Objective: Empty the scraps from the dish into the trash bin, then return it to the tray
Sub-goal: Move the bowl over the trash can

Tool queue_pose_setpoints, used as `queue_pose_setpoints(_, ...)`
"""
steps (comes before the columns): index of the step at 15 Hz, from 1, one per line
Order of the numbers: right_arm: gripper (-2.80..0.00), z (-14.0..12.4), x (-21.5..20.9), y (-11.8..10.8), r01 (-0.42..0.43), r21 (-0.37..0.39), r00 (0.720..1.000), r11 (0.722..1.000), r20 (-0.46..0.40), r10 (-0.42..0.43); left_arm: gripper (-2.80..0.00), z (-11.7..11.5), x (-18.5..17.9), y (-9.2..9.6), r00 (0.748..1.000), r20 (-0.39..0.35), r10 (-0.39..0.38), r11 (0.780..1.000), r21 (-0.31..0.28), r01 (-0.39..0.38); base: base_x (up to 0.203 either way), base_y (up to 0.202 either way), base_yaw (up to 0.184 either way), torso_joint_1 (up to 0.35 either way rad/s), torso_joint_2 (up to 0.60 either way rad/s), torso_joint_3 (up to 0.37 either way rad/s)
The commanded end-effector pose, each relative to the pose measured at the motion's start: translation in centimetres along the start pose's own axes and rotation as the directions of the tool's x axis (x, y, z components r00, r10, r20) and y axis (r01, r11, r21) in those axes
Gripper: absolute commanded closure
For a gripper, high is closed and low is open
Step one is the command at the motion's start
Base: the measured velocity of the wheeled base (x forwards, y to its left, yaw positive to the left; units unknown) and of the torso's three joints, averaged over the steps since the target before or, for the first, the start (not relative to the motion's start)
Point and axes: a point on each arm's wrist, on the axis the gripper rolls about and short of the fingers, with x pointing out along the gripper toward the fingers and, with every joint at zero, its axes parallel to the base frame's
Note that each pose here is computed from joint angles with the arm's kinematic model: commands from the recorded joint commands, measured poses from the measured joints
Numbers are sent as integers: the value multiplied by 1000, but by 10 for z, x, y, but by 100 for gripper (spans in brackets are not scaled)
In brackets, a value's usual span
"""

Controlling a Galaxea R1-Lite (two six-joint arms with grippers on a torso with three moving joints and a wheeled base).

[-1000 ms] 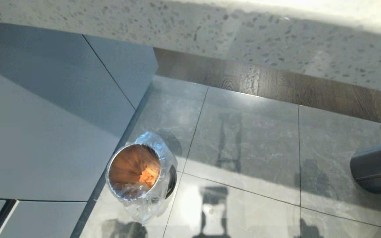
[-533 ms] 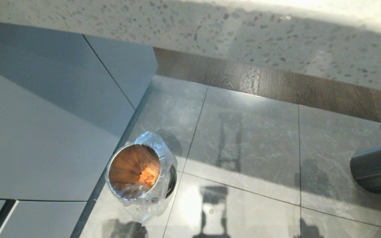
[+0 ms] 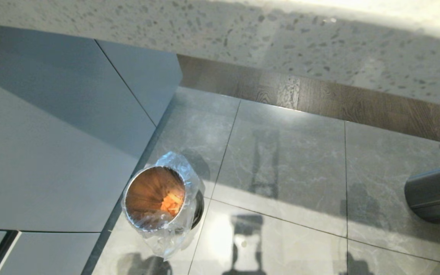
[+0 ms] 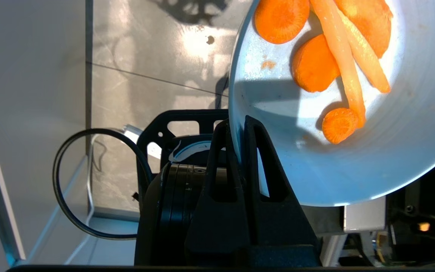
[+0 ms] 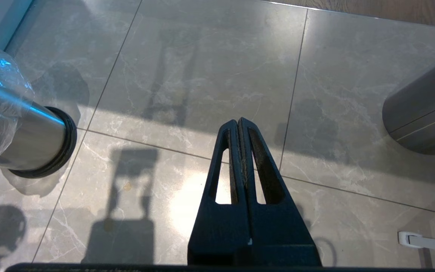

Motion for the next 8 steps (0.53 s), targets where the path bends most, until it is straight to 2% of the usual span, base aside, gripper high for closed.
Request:
queue_pose_setpoints(1, 0, 0, 0, 0, 0, 0, 1000, 1000, 1, 0, 0, -5, -1, 1, 1000, 20, 3, 1000, 12, -3, 0, 0, 0, 0, 0, 0)
queue_pose_setpoints(8, 0, 0, 0, 0, 0, 0, 1000, 1000, 1, 0, 0, -10, 2, 1, 1000, 20, -1, 1000, 14, 0, 0, 0, 0, 0, 0, 0)
